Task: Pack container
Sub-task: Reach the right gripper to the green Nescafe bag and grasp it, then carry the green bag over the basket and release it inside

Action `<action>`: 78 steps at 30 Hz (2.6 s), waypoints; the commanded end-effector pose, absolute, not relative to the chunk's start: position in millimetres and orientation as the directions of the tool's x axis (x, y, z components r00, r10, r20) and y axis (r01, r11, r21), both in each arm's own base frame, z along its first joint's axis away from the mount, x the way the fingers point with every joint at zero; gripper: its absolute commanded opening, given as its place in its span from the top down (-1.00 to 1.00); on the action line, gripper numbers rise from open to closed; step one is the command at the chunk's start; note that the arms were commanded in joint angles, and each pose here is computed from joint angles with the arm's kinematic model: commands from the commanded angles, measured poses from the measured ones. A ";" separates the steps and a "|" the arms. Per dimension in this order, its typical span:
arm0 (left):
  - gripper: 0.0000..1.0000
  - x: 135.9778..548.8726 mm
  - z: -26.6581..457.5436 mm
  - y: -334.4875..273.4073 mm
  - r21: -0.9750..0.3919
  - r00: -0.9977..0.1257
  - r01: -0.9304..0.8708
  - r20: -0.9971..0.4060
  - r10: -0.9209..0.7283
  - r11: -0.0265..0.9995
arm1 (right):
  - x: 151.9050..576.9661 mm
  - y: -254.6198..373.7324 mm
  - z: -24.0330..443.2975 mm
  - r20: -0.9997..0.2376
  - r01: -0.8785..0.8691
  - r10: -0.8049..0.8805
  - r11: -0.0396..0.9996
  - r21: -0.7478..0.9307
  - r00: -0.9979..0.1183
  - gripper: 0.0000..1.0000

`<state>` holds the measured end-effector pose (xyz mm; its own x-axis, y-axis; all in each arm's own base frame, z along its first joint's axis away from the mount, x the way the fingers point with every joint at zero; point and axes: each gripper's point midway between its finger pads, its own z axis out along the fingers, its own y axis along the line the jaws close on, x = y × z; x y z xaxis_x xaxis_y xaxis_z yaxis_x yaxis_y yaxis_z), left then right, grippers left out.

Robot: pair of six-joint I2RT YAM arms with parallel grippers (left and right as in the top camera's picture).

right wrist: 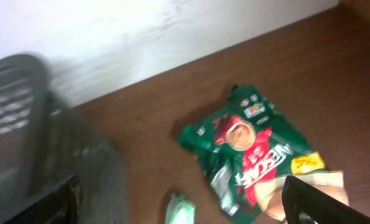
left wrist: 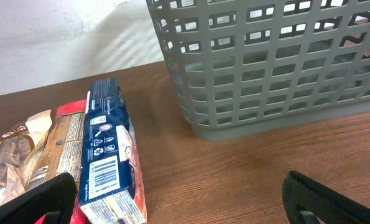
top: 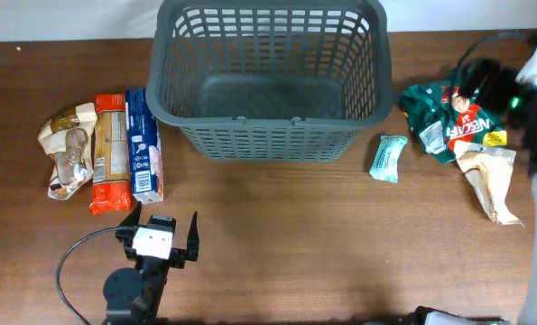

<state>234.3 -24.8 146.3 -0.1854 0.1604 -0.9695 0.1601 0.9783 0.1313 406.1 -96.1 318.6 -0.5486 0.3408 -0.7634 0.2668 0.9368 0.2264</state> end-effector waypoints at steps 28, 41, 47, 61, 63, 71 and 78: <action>-0.98 233.8 146.2 -27.7 0.121 -0.179 0.173 -0.972 0.152 0.977 | 496.8 -128.0 -11.5 -0.205 -0.034 -0.095 0.959 -0.282 -0.974 -0.98; -0.98 233.9 146.2 -27.7 0.121 -0.179 0.172 -0.972 0.152 0.978 | 511.5 -142.9 62.6 -0.296 0.157 0.080 0.956 -0.248 -0.952 0.93; -0.99 233.9 146.2 -27.7 0.122 -0.179 0.173 -0.972 0.153 0.977 | 523.1 -156.5 256.2 -0.571 0.256 0.066 0.931 -0.260 -0.818 0.93; -0.99 233.8 146.2 -27.7 0.121 -0.179 0.173 -0.972 0.152 0.977 | 454.8 61.2 525.9 -0.968 -0.175 -0.103 0.982 -0.064 -0.228 0.92; -0.99 233.9 146.2 -27.7 0.122 -0.179 0.173 -0.972 0.153 0.977 | 452.9 95.0 520.2 -0.964 -0.242 -0.117 0.969 -0.058 -0.237 0.93; -0.98 233.8 146.2 -27.7 0.122 -0.179 0.173 -0.972 0.153 0.977 | 481.7 172.3 428.9 -0.867 -0.319 -0.245 0.942 -0.106 -0.434 0.93; -0.98 233.9 146.2 -27.7 0.121 -0.179 0.172 -0.972 0.152 0.978 | 501.5 205.8 340.3 -0.754 -0.372 -0.309 0.924 -0.093 -0.579 0.93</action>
